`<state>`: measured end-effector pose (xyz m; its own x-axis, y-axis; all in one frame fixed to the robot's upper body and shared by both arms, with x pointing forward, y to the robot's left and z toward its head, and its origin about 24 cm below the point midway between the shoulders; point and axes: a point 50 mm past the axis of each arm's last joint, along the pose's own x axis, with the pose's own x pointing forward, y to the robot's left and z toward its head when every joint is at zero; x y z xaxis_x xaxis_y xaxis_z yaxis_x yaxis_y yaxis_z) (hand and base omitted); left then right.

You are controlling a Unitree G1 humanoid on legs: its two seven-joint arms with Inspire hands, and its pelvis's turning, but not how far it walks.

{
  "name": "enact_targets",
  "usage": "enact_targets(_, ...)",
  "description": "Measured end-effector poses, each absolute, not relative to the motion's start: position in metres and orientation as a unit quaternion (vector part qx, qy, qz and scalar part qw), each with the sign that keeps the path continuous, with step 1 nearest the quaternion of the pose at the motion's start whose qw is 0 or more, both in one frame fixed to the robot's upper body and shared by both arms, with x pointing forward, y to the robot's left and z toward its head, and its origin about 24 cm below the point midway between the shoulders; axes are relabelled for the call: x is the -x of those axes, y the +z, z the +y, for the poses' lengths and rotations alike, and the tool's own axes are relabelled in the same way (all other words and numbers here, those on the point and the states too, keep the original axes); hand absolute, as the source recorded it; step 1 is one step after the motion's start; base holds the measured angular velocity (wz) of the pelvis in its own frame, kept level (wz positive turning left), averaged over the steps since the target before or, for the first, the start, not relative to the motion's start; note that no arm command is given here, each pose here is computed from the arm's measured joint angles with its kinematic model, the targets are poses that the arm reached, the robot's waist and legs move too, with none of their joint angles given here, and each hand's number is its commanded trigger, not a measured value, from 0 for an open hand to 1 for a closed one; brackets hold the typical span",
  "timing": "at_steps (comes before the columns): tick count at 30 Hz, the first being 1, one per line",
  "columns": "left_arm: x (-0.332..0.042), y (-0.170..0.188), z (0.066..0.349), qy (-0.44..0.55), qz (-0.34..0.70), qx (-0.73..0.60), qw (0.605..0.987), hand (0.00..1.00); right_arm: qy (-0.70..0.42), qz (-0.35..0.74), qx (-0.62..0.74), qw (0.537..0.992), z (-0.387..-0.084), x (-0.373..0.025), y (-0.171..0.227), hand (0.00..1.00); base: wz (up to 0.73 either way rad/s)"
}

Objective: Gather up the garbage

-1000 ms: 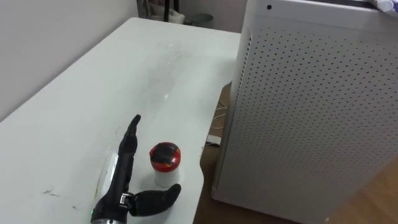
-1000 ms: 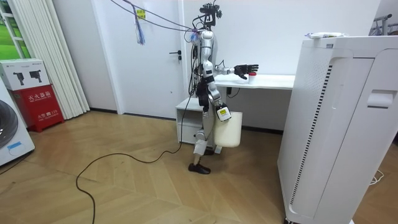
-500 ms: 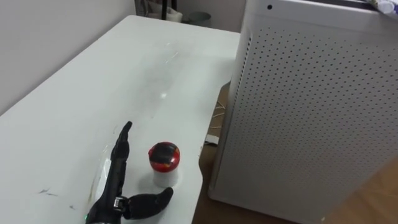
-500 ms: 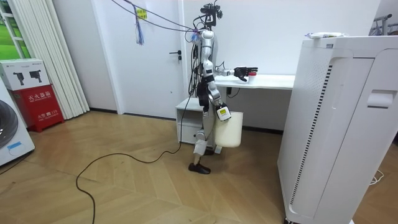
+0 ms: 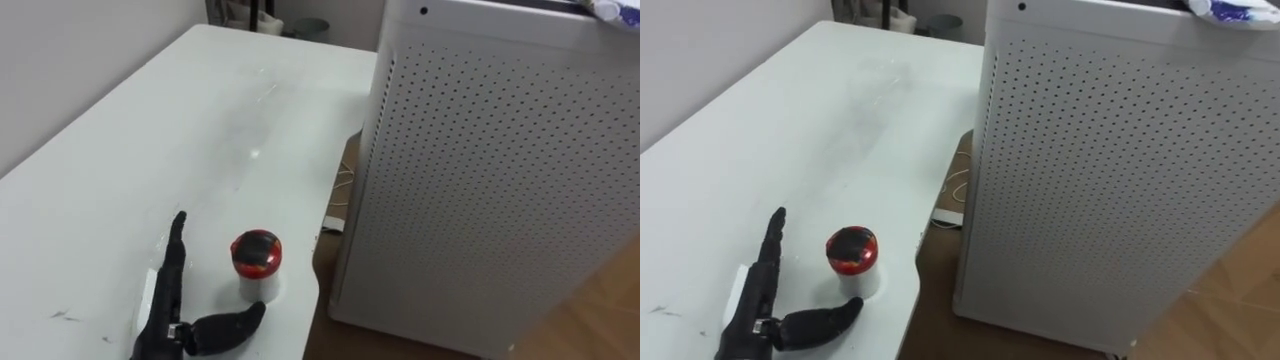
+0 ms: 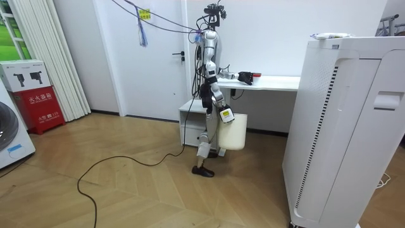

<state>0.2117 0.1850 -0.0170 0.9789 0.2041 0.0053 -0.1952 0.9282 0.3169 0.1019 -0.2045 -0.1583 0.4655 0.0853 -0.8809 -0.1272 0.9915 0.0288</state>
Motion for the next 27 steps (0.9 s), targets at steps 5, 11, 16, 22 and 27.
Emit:
enact_targets(5, -0.216, -0.015, 0.184, 0.098, 0.01, -0.158, 0.982, 0.0, 0.064, 0.512, 0.014, 0.856, -0.201, -0.102, -0.159, 1.0, 0.0)
enact_targets(11, -0.219, -0.016, 0.183, 0.088, 0.013, -0.159, 0.983, 0.0, 0.065, 0.512, 0.009, 0.856, -0.198, -0.101, -0.159, 1.0, 0.0)
enact_targets(16, -0.219, -0.017, 0.181, 0.08, 0.015, -0.156, 0.984, 0.0, 0.065, 0.513, 0.008, 0.856, -0.197, -0.1, -0.16, 1.0, -0.01)
enact_targets(22, -0.224, -0.015, 0.174, 0.06, 0.011, -0.147, 0.987, 0.0, 0.067, 0.513, 0.006, 0.856, -0.197, -0.101, -0.16, 1.0, 0.0)
enact_targets(27, -0.228, -0.013, 0.168, 0.044, 0.011, -0.139, 0.989, 0.0, 0.069, 0.513, 0.004, 0.856, -0.195, -0.101, -0.16, 1.0, -0.02)
